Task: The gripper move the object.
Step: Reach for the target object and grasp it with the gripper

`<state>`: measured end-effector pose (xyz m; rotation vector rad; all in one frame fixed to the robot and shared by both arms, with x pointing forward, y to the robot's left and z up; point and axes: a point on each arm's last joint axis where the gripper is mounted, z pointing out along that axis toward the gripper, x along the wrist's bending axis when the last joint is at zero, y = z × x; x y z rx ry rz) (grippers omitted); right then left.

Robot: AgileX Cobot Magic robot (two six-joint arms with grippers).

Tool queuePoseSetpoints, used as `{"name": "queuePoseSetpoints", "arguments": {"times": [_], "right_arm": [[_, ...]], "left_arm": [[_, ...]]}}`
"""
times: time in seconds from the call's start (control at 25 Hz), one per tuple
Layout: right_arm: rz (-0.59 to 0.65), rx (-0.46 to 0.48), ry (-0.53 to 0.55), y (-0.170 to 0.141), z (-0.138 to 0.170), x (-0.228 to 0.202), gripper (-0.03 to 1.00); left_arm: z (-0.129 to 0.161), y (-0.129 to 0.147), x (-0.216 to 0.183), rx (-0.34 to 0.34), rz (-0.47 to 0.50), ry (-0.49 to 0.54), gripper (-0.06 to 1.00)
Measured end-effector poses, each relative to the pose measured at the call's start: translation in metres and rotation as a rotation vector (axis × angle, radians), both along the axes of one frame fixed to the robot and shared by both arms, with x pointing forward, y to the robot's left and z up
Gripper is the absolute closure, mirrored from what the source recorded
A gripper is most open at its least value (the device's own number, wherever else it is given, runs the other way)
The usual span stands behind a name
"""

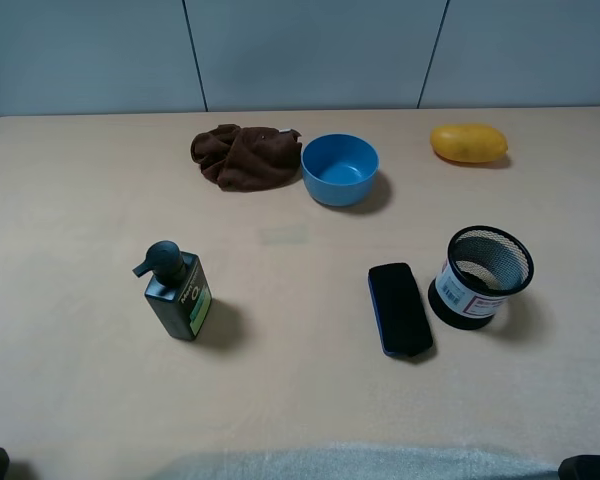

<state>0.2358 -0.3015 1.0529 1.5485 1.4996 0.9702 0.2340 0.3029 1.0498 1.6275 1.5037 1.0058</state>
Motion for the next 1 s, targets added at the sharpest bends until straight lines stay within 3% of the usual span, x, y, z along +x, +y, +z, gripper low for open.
{"name": "queuePoseSetpoints", "arguments": {"times": [0.44,0.72,1.0], "right_arm": [[0.001,-0.002,0.059,0.000,0.013,0.014,0.27],[0.001,-0.005,0.195,0.001,0.035,0.049,0.27],[0.001,-0.008,0.347,0.002,0.037,0.086,0.27]], "left_arm": [[0.000,0.000,0.000,0.000,0.000,0.000,-0.05],[0.000,0.000,0.000,0.000,0.000,0.000,-0.05],[0.000,0.000,0.000,0.000,0.000,0.000,-0.05]]}}
